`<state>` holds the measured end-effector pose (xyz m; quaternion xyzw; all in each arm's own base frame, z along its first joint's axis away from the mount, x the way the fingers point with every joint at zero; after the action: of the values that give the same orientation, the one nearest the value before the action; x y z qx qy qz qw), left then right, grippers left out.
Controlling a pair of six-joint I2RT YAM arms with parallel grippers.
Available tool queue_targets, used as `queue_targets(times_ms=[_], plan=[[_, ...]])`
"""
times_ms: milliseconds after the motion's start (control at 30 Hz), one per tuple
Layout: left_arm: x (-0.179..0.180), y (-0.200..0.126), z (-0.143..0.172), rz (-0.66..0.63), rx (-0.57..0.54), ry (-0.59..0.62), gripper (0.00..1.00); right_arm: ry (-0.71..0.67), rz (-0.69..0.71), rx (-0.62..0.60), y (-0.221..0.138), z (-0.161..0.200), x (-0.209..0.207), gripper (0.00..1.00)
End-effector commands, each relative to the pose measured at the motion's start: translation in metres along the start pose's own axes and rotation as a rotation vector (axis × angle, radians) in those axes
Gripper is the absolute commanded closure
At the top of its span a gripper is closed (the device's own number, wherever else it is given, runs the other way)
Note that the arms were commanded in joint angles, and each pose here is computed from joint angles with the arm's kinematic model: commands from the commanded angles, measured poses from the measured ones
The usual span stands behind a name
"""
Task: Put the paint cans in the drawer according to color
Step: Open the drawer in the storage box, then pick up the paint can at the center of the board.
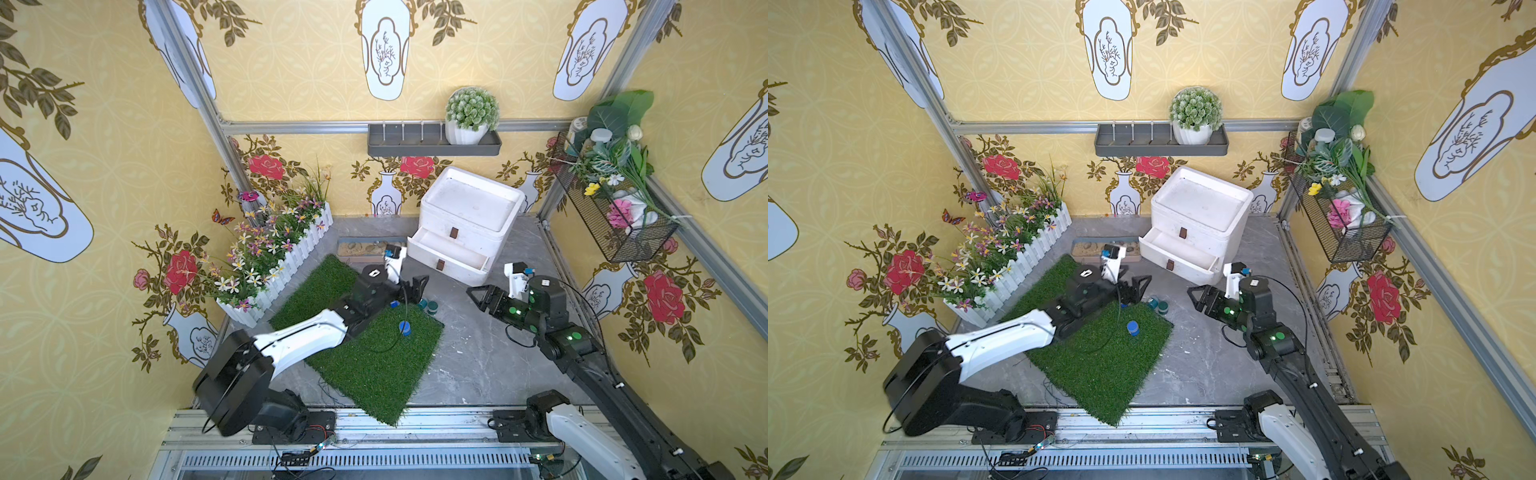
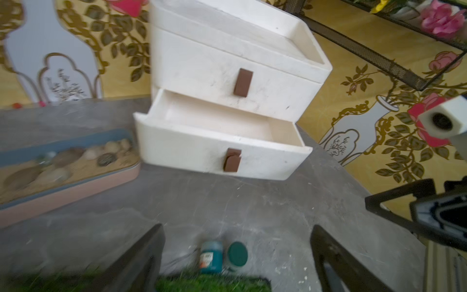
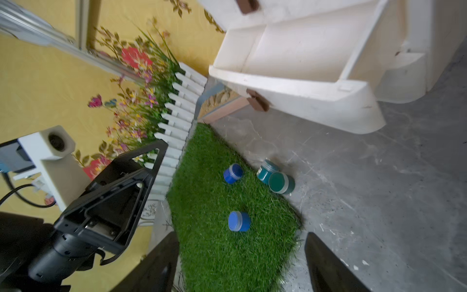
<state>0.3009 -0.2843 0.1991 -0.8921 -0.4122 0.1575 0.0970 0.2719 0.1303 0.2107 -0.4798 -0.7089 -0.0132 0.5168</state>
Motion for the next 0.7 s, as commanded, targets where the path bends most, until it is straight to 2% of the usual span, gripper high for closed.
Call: queue_targets(times_ms=[0, 100, 167, 333, 667], plan=[[0.039, -0.029, 0.017, -0.130, -0.092, -0.132, 0.00, -0.193, 0.128, 0.112, 0.021, 0.022, 0.005, 0.21], [0.062, -0.045, 0.046, -0.154, -0.066, -0.310, 0.00, -0.345, 0.266, 0.221, 0.041, 0.042, 0.007, 0.21], [0.070, -0.051, 0.058, -0.177, -0.062, -0.362, 0.00, -0.418, 0.370, 0.269, 0.053, 0.051, 0.005, 0.21], [0.078, -0.058, 0.067, -0.231, -0.025, -0.368, 0.00, -0.485, 0.586, 0.344, 0.083, 0.055, -0.012, 0.20], [0.090, -0.067, 0.067, -0.294, -0.011, -0.359, 0.00, -0.501, 0.698, 0.457, 0.127, 0.059, -0.041, 0.24]])
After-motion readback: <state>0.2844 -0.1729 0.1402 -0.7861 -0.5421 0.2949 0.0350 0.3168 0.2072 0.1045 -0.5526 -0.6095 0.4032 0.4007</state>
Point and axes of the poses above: each gripper's point midway between its finger pads, its own y axis out along the fingers, its own x axis along the line the jaws close on, z = x × y, the point moved 1 cm from there along -y, back along the fingers, and after that the axes turned 9 degrees about y, right-handed, at the moved point
